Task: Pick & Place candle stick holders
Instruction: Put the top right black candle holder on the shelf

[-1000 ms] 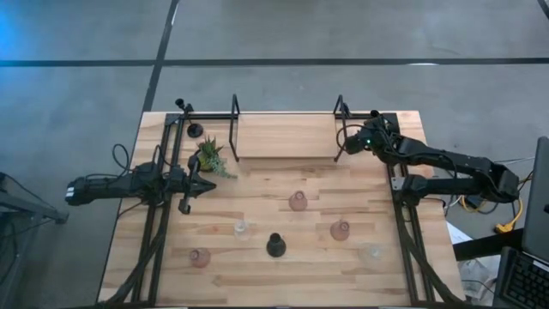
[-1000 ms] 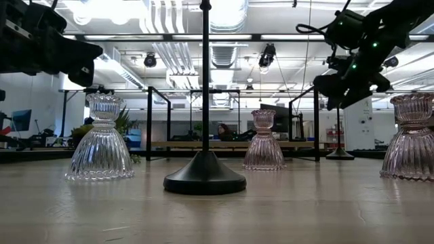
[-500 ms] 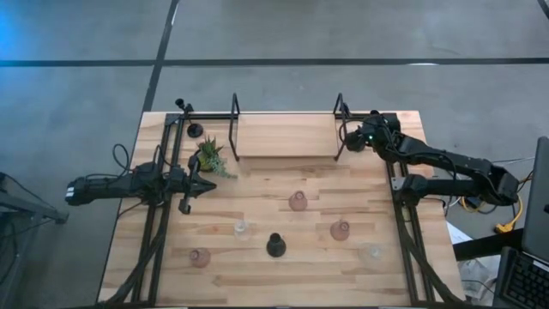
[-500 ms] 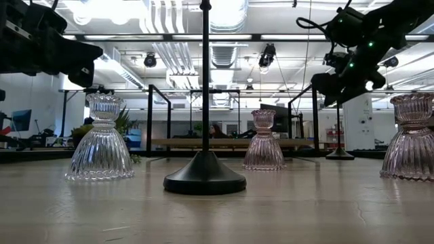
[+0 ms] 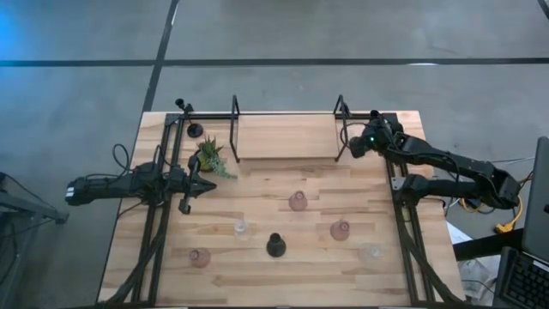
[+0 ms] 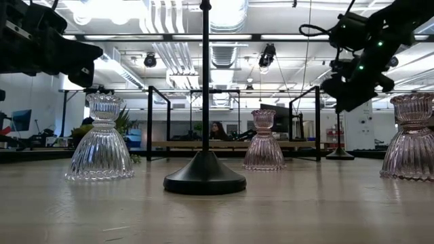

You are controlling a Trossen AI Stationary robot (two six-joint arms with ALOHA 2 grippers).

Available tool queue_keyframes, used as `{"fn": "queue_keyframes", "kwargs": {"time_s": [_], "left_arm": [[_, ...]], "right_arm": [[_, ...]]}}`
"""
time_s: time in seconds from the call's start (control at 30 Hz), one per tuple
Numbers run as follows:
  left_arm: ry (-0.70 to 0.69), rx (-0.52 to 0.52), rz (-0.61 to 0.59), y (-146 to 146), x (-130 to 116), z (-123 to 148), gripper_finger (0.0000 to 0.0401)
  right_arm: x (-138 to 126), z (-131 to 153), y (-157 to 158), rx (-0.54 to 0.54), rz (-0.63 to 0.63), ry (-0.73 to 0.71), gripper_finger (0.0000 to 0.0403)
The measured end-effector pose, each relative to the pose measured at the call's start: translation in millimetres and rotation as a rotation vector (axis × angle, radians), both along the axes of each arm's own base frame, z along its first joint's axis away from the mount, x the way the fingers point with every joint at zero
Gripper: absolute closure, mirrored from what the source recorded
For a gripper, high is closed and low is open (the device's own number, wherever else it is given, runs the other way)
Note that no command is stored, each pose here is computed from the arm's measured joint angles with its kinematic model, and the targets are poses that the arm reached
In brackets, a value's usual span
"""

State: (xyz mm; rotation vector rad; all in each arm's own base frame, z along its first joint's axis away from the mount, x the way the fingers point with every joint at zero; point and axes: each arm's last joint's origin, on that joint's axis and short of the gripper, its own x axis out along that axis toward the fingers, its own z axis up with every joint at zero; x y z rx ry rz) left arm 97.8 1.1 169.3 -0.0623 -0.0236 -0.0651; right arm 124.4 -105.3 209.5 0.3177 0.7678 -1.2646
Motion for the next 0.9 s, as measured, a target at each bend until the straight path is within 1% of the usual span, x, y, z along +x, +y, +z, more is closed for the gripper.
{"fn": "queue_keyframes", "kwargs": {"time_s": [0.07, 0.13, 0.27, 0.4, 0.53, 0.9], "left_arm": [[0.0, 0.0, 0.0, 0.0, 0.0, 0.0, 0.0378], [0.0, 0.0, 0.0, 0.0, 0.0, 0.0, 0.0378], [0.0, 0.0, 0.0, 0.0, 0.0, 0.0, 0.0378], [0.001, 0.0, 0.0, 0.0, 0.0, -0.1, 0.0378], [0.001, 0.0, 0.0, 0.0, 0.0, -0.1, 0.0378], [0.001, 0.0, -0.001, 0.0, 0.0, -0.1, 0.0378]], "right_arm": [[-5.7, -0.7, 3.7, 0.014, 0.006, 0.037, 0.023], [-9.3, 3.4, 6.1, -0.002, 0.006, 0.025, 0.0226], [-13.7, 13.7, 9.4, -0.059, 0.042, -0.018, 0.022], [-17.4, 22.5, 12.3, -0.117, 0.095, -0.03, 0.0219], [-19.8, 25.7, 14.8, -0.119, 0.123, -0.058, 0.0223], [-19.8, 26.0, 15.2, -0.115, 0.126, -0.068, 0.0231]]}}
